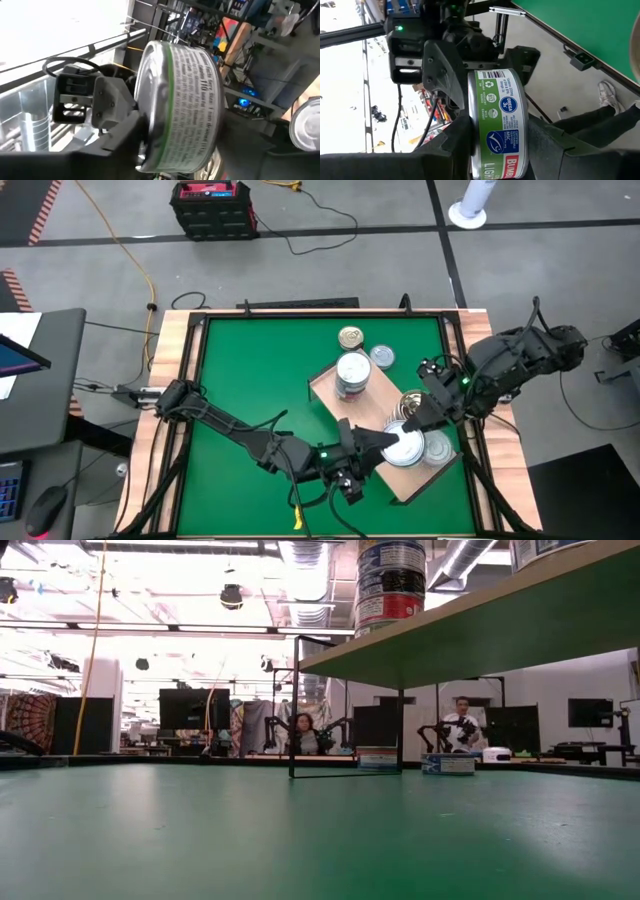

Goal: Stack canned seafood by type on shelf
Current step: Stack the light green tuna can on top of the other light green tuna cans on the shelf

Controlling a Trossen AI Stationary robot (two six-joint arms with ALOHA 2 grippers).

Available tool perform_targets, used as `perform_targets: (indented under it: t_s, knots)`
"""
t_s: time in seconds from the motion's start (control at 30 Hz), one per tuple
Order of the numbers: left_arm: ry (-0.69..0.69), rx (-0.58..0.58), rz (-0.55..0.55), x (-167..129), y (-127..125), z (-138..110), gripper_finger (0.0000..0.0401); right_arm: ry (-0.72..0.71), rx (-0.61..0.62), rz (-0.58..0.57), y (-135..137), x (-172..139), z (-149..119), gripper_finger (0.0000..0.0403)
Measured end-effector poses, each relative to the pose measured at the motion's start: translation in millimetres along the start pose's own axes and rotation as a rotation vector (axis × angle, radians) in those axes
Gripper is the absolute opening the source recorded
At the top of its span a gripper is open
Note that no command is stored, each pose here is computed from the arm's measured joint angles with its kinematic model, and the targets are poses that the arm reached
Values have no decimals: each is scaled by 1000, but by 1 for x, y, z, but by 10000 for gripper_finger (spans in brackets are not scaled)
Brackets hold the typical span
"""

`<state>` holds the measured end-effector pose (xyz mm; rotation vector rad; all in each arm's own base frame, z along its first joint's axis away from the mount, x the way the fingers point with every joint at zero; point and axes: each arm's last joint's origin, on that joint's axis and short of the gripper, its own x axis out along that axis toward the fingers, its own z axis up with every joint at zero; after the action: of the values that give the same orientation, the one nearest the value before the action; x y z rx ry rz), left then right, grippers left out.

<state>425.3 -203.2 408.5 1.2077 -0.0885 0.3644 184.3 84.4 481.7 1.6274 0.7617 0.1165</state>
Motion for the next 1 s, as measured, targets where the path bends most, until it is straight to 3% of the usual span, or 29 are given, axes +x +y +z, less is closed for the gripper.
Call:
perform_targets:
  t_s: [0.17,0.7,1.0]
  knots:
    - [17,25,7,-1,1,0,140,8,-16,0,0,0,2,183]
    - [63,11,18,0,2,-2,140,-51,-245,66,7,-15,19,273]
    - [86,77,36,1,1,-4,140,26,-167,31,3,-24,25,276]
